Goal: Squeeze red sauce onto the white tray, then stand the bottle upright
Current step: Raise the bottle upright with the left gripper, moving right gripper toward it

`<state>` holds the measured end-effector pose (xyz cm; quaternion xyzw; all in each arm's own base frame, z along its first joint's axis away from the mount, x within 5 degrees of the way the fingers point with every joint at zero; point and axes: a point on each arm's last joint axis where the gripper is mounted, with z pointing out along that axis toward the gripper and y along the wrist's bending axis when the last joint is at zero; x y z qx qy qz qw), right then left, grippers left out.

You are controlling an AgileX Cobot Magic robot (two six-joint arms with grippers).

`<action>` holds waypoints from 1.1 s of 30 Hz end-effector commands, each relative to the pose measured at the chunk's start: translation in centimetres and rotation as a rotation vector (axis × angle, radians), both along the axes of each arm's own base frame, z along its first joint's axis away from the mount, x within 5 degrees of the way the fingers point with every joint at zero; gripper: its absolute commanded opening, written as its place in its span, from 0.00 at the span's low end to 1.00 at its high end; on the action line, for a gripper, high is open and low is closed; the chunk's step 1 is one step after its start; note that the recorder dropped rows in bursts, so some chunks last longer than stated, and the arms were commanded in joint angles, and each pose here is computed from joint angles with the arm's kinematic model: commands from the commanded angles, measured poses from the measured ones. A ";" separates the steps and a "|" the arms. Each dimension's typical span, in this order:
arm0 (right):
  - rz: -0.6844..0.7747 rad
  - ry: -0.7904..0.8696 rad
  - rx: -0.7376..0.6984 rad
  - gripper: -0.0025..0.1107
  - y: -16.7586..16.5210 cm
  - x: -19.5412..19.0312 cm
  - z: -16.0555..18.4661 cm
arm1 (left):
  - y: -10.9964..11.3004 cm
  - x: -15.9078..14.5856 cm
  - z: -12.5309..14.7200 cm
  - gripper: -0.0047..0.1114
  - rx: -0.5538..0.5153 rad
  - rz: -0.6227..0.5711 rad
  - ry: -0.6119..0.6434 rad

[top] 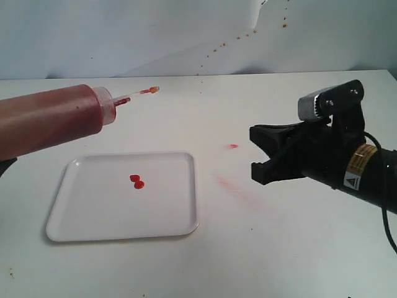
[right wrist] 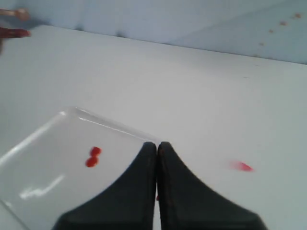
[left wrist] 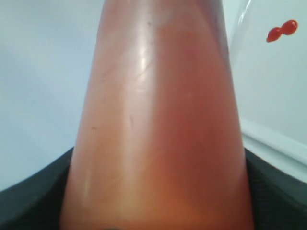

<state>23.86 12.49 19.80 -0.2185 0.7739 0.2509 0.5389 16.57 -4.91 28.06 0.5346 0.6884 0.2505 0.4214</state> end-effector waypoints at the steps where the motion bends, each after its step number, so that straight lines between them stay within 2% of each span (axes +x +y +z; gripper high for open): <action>1: 0.116 -0.015 0.131 0.10 0.9 -0.8 0.9 | -0.4 -0.7 1.5 0.04 -0.144 -0.032 -0.089; 4: 0.110 0.034 0.226 0.28 1.0 -0.9 1.2 | -0.7 -1.1 2.3 0.04 -0.216 -0.059 -0.139; 7: 0.092 0.104 0.327 0.58 1.1 -0.9 1.5 | -0.9 -1.2 2.8 0.04 -0.270 -0.082 -0.174; 9: 0.061 0.171 0.428 0.82 1.1 -0.8 1.7 | -1.0 -1.2 3.0 0.04 -0.281 -0.090 -0.187; 10: 0.060 0.186 0.464 0.91 1.1 -0.8 1.8 | -1.1 -1.2 3.1 0.04 -0.296 -0.093 -0.194; 11: 0.076 0.178 0.491 0.95 1.2 -0.9 2.1 | -1.2 -1.2 3.2 0.04 -0.321 -0.096 -0.202; 12: 0.104 0.159 0.520 0.95 1.3 -1.0 2.4 | -1.3 -1.2 3.4 0.04 -0.349 -0.103 -0.216; 15: 0.281 0.073 0.666 0.95 3.1 -2.6 4.3 | -2.0 -1.2 4.4 0.04 -0.526 -0.137 -0.269; 18: 0.351 0.051 0.691 0.95 4.8 -2.9 5.6 | -2.6 -1.5 4.3 0.04 -0.647 -0.198 -0.303; 20: 0.417 0.003 0.709 0.95 6.3 -3.1 7.2 | -3.3 -1.8 3.7 0.04 -0.800 -0.262 -0.306; 22: 0.473 -0.055 0.701 0.95 7.4 -3.3 8.3 | -3.9 -1.8 2.9 0.04 -0.902 -0.305 -0.281; 27: 0.579 -0.228 0.562 0.95 9.1 -4.5 8.9 | -5.3 -0.7 0.9 0.04 -1.015 -0.357 -0.192; 33: 0.470 -0.315 0.465 0.95 9.2 -3.8 8.7 | -6.7 0.4 -0.4 0.04 -1.079 -0.422 -0.105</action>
